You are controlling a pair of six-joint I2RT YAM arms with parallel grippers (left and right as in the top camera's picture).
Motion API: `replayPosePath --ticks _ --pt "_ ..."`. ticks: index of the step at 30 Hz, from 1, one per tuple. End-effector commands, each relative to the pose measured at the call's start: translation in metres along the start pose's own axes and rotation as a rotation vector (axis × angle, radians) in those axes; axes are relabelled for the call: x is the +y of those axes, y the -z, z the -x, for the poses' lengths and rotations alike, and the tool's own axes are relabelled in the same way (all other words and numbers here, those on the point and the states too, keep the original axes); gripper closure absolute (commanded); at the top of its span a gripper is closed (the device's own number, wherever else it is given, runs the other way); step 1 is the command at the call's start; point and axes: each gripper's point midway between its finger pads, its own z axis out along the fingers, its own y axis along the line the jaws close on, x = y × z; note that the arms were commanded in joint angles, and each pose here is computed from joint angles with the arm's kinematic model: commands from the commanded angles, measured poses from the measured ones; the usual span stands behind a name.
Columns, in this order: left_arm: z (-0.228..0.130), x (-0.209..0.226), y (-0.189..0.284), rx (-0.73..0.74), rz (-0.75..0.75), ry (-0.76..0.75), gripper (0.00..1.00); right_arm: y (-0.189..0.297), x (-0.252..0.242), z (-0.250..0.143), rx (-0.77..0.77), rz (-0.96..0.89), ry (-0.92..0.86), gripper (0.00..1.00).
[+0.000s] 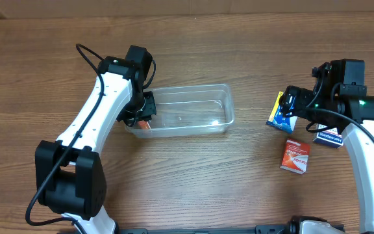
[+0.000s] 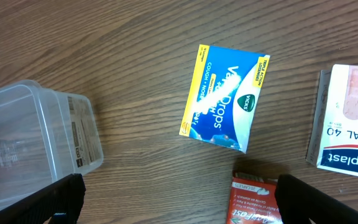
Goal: Pack container
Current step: 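Place the orange pill bottle beside the dark bottle in the container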
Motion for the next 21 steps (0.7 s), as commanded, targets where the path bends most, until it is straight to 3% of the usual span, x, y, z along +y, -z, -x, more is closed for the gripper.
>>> replayPosePath --ticks 1,13,14,15,16,17,19,21 --pt "-0.002 0.0099 -0.0082 0.018 0.066 0.018 0.96 0.0074 0.0036 0.0101 -0.031 0.011 0.003 0.0" --pt "0.001 0.0176 -0.0049 -0.004 0.104 0.026 0.96 0.0073 0.0036 0.01 -0.031 0.011 0.003 0.0" --pt "0.0008 0.0175 -0.0049 -0.003 0.104 0.025 0.91 0.0073 0.0036 0.01 -0.031 0.011 0.003 0.0" --pt "0.0006 0.0175 -0.0049 -0.002 0.104 0.025 0.8 0.0073 0.0036 0.01 -0.031 0.011 0.003 0.0" --pt "0.0004 0.0177 -0.0049 -0.001 0.105 0.024 0.62 0.0073 0.0036 0.01 -0.031 0.011 0.003 0.0" --pt "0.0003 0.0176 -0.0049 -0.001 0.105 0.021 0.55 0.0073 0.0036 0.01 -0.031 0.011 0.003 0.0" --pt "0.0005 0.0177 -0.0049 -0.002 0.105 0.021 0.44 0.0073 0.0036 0.0099 -0.031 0.011 0.003 0.0" --pt "0.0017 0.0178 -0.0049 -0.006 0.106 0.009 0.42 0.0073 0.0036 0.0099 -0.031 0.011 0.003 0.0"
